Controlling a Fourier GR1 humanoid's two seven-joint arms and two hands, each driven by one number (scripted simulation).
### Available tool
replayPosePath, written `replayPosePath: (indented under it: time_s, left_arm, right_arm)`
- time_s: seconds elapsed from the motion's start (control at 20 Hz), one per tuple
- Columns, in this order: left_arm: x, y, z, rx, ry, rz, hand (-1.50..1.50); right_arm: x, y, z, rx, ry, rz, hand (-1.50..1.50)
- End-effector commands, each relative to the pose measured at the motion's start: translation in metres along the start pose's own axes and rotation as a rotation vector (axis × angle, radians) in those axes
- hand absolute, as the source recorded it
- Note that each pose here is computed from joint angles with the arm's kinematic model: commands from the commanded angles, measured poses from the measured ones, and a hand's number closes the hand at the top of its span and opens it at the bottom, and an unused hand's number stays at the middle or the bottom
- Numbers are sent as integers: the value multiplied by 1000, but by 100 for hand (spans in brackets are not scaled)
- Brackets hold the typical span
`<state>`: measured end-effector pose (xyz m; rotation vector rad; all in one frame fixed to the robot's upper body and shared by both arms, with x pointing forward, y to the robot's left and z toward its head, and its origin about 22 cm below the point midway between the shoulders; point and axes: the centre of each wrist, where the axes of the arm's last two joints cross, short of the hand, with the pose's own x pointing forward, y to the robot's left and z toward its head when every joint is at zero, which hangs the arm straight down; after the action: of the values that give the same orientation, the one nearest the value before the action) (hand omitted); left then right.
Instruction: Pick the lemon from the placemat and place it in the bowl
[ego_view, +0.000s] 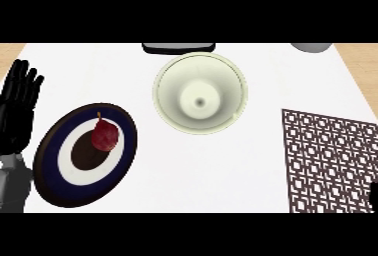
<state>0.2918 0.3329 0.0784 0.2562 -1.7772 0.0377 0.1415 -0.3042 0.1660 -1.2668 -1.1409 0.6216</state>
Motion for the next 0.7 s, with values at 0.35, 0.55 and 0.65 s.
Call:
replayPosePath:
  time_s: [0.35, 0.55, 0.65]
  left_arm:
    - [5, -16, -4, -49, -4, 0, 0]
    - [1, 2, -1, -50, 9, 11, 0]
    - [7, -14, -8, -35, -10, 8, 0]
  right_arm:
    - [110, -40, 13, -23, -156, -297, 150]
    - [164, -52, -7, 20, -151, -264, 150]
    - [195, -48, -19, 60, -174, -242, 150]
